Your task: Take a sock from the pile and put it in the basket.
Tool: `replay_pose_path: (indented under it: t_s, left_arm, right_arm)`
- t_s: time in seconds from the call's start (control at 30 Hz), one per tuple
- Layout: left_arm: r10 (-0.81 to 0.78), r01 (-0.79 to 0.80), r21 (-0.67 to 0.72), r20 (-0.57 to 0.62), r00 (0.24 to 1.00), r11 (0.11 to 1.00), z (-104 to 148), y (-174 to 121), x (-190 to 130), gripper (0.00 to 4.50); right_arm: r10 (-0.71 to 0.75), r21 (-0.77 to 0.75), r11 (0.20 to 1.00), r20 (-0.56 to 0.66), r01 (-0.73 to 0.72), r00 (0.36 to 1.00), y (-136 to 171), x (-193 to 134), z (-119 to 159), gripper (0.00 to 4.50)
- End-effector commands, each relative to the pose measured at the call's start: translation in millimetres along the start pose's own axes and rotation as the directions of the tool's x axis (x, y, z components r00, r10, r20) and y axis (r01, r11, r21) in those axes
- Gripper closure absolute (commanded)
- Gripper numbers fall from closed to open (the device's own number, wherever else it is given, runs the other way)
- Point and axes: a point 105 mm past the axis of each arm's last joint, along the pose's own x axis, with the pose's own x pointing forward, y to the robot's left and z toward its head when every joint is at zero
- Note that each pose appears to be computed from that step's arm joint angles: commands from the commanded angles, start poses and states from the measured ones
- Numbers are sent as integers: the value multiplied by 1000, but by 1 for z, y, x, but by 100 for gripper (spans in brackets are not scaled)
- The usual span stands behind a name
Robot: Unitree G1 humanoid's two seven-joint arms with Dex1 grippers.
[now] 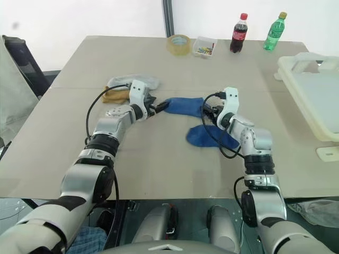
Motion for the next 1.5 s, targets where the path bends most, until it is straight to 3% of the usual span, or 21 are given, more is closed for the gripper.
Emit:
replay_pose_path:
  t_s: [0.03,0.1,0.4,0.5,0.7,0.73,0.9,1.07,1.33,1.5]
  left_arm:
    - [-16,15,-33,-41,999,999,-15,-4,-1,73]
    - [-26,24,-39,-46,999,999,-17,-7,0,73]
    - [-42,40,-33,-73,996,999,-23,-16,4,73]
    - [-55,53,-38,-62,997,998,-22,-19,5,148]
    - [-62,60,-35,-67,996,998,-24,-21,5,423]
    - [-60,58,-33,-69,996,998,-24,-21,4,443]
    - [-54,53,-26,-64,996,998,-21,-20,4,443]
    - [-120,120,-105,7,993,987,2,-35,-3,443]
    - [-255,284,-198,161,954,938,43,-86,-38,443]
    - [-351,397,-210,227,909,893,50,-129,-63,443]
  right_arm:
    - [19,-9,1000,24,-19,1000,6,-1,10,353]
    - [21,-10,1000,11,-21,1000,7,1,8,444]
    - [50,-2,999,-22,-51,998,18,8,5,448]
    - [44,-9,999,-11,-44,999,16,7,8,450]
    - [21,-36,999,9,-20,1000,11,6,12,450]
    - [16,-42,999,12,-16,1000,10,5,13,450]
    - [13,-69,998,39,-11,999,9,2,21,450]
    - [48,-112,993,89,-38,995,20,-17,42,450]
    - [54,-148,988,65,-44,996,28,-68,34,450]
    - [-7,-182,983,19,10,1000,20,-101,23,450]
